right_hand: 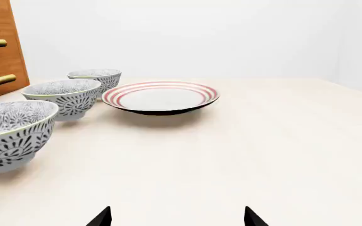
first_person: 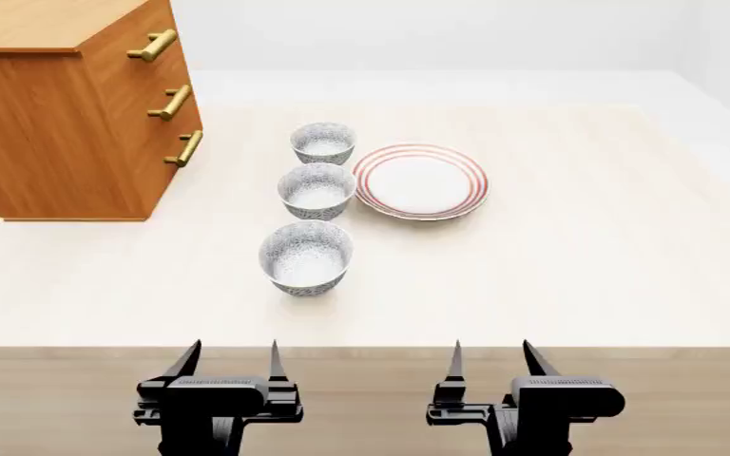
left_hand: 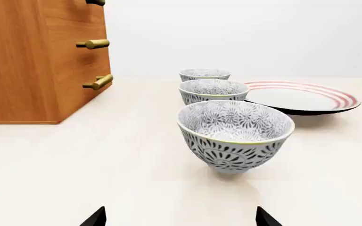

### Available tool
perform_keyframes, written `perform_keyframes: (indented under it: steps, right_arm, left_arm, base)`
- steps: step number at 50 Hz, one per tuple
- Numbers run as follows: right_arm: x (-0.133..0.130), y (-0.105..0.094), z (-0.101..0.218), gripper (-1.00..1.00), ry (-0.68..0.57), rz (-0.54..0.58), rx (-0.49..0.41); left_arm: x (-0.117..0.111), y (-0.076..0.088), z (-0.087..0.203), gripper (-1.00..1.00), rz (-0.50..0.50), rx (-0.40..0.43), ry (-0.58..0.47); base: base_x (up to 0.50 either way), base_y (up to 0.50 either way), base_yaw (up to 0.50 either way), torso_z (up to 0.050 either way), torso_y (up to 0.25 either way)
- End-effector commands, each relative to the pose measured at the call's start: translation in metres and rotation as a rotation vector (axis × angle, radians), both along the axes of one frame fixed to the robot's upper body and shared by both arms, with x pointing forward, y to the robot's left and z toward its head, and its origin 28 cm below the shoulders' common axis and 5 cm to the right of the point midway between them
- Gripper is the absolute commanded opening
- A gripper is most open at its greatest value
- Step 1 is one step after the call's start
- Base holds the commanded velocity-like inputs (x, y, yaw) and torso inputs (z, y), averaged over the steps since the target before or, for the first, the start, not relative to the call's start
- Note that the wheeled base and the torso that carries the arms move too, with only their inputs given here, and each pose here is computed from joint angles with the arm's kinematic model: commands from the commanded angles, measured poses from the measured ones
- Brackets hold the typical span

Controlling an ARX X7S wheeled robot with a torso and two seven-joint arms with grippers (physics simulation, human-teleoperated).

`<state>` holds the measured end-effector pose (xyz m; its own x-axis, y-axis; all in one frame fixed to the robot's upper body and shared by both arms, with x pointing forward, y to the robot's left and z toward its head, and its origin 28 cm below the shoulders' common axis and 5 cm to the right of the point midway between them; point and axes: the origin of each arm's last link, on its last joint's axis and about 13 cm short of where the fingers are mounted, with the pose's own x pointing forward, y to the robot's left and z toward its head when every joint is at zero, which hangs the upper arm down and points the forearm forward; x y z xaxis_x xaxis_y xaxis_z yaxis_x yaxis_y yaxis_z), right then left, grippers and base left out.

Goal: Stack the bowl in the middle on the bowl at the back.

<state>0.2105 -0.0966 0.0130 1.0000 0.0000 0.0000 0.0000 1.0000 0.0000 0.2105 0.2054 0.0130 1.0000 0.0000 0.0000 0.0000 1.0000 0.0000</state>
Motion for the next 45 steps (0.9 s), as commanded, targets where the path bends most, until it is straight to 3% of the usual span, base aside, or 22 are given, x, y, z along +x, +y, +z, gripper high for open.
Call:
perform_keyframes:
  steps: [1, 7, 17, 23, 38, 45]
  right_arm:
    - [0.001, 0.001, 0.001, 1.0, -0.004, -0.005, 0.003]
    - [0.001, 0.002, 0.004, 1.0, -0.032, -0.007, 0.019]
    - [0.0, 0.0, 0.006, 1.0, -0.036, -0.042, 0.007]
    - [-0.001, 0.001, 0.006, 1.0, -0.033, -0.024, 0.045]
    - [-0.001, 0.001, 0.007, 1.0, -0.045, -0.032, 0.04]
    - [0.002, -0.004, 0.014, 1.0, -0.03, -0.074, 0.048]
  left_arm:
    - [0.001, 0.0, 0.001, 1.0, 0.008, -0.001, -0.013]
    - [0.002, 0.0, 0.003, 1.0, 0.051, 0.006, -0.058]
    - [0.003, 0.001, 0.005, 1.0, 0.045, -0.003, -0.013]
    - [0.001, 0.002, 0.008, 1.0, 0.025, -0.009, -0.019]
    - [0.0, 0.003, 0.008, 1.0, 0.027, -0.01, -0.028]
    - [0.004, 0.005, 0.013, 1.0, -0.011, 0.048, -0.072]
  base:
    - [0.0, 0.0, 0.0, 0.0, 0.0]
    - [0.0, 0.0, 0.0, 0.0, 0.0]
    - [0.0, 0.0, 0.0, 0.0, 0.0]
    - [0.0, 0.0, 0.0, 0.0, 0.0]
    - [0.05, 0.5, 0.0, 0.0, 0.0]
    - [0.0, 0.0, 0.0, 0.0, 0.0]
